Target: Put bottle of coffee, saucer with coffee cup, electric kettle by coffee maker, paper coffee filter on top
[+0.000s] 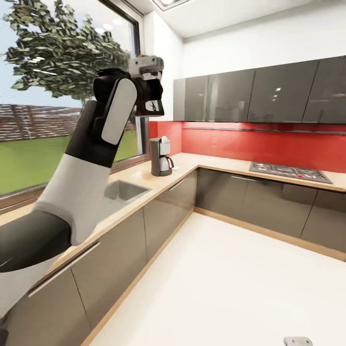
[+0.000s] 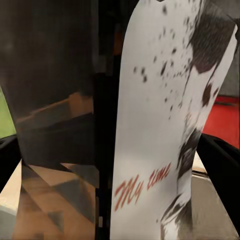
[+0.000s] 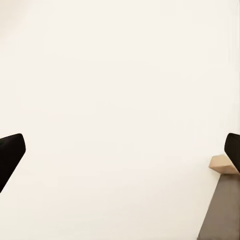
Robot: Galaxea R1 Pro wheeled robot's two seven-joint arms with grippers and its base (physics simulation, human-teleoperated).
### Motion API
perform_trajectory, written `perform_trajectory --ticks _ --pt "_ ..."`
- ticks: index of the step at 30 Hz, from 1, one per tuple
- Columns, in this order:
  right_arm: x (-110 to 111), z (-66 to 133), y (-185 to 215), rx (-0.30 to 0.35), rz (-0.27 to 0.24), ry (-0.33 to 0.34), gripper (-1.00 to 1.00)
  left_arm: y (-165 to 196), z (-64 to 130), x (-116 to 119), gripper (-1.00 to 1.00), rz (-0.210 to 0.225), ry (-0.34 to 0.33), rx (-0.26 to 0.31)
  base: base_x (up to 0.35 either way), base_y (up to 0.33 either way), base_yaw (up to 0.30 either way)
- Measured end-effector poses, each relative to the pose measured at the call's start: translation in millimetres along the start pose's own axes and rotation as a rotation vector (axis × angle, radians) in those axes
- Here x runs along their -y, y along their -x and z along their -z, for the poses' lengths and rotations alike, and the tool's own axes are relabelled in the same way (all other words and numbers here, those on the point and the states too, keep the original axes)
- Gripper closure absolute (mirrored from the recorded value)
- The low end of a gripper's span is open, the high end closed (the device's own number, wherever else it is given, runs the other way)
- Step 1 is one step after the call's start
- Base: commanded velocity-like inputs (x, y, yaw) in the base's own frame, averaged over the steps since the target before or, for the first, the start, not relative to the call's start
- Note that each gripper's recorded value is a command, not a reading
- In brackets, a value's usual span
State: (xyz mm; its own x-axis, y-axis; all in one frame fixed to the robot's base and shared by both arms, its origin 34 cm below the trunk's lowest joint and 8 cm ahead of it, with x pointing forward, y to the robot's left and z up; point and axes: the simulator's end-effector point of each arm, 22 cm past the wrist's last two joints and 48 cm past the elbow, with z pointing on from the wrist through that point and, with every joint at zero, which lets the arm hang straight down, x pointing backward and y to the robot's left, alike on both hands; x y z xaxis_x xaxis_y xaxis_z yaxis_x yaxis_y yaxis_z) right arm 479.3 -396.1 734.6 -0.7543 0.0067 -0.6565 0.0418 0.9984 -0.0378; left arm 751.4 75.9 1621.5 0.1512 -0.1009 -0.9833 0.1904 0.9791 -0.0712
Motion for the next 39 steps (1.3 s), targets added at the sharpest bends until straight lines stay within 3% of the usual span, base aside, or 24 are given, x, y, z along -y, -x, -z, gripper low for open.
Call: perform_trajectory --ticks 3,8,12,13,14,17,18,19,22,23,24,25,26,34,39 --pt "0 0.0 0 -0.001 0.000 -0.001 -1.00 -9 -1.3 15 1.00 0.007 -0.074 -0.013 0.000 -0.005 -0.278" --pt "0 -0.1 0 -0.001 0.000 -0.002 -1.00 -49 1.2 62 1.00 0.036 -0.312 -0.071 0.000 -0.001 -0.222" --pt "0 -0.2 0 -0.001 0.000 -0.002 -1.00 -88 7.6 86 1.00 0.064 -0.445 -0.125 0.000 0.000 -0.065" --pt "0 0.1 0 0.000 0.000 -0.002 -1.00 -110 16.5 102 1.00 0.097 -0.531 -0.155 0.000 0.000 -0.018" --pt "0 -0.3 0 -0.001 0.000 -0.002 -1.00 -126 22.8 111 1.00 0.102 -0.580 -0.171 0.000 0.000 -0.012" --pt "0 -0.2 0 0.000 0.000 -0.002 -1.00 -162 36.5 110 1.00 0.055 -0.658 -0.209 0.000 0.000 -0.007" --pt "0 0.1 0 0.001 0.000 -0.001 -1.00 -182 50.6 112 1.00 0.028 -0.737 -0.230 0.000 0.000 -0.002" --pt "0 -0.3 0 0.001 0.001 0.000 -1.00 -194 52.9 105 1.00 -0.012 -0.759 -0.224 0.000 0.000 -0.002" --pt "0 0.2 2 0.014 0.004 0.000 -1.00 -209 61.0 96 1.00 -0.035 -0.811 -0.206 0.000 0.000 0.000" --pt "0 3.9 3 0.058 0.017 0.000 -1.00 -231 80.6 95 1.00 -0.098 -0.898 -0.148 0.000 0.000 0.000" --pt "0 3.9 3 0.061 0.018 0.000 -1.00 -301 92.4 88 1.00 -0.066 -0.899 -0.218 0.000 0.000 0.000" --pt "0 3.5 3 0.061 0.019 0.000 -1.00 -346 100.4 78 1.00 -0.061 -0.892 -0.256 0.000 0.000 0.000" --pt "0 4.0 3 0.064 0.019 0.000 -1.00 -357 116.3 79 1.00 -0.087 -0.923 -0.187 0.000 0.000 0.000" --pt "0 4.3 3 0.064 0.020 -0.001 -1.00 -392 146.0 78 1.00 -0.046 -0.930 -0.078 0.000 0.000 0.000" --pt "0 4.3 2 0.064 0.021 -0.001 -1.00 -409 164.4 69 1.00 -0.033 -0.923 -0.048 0.000 0.000 0.000"
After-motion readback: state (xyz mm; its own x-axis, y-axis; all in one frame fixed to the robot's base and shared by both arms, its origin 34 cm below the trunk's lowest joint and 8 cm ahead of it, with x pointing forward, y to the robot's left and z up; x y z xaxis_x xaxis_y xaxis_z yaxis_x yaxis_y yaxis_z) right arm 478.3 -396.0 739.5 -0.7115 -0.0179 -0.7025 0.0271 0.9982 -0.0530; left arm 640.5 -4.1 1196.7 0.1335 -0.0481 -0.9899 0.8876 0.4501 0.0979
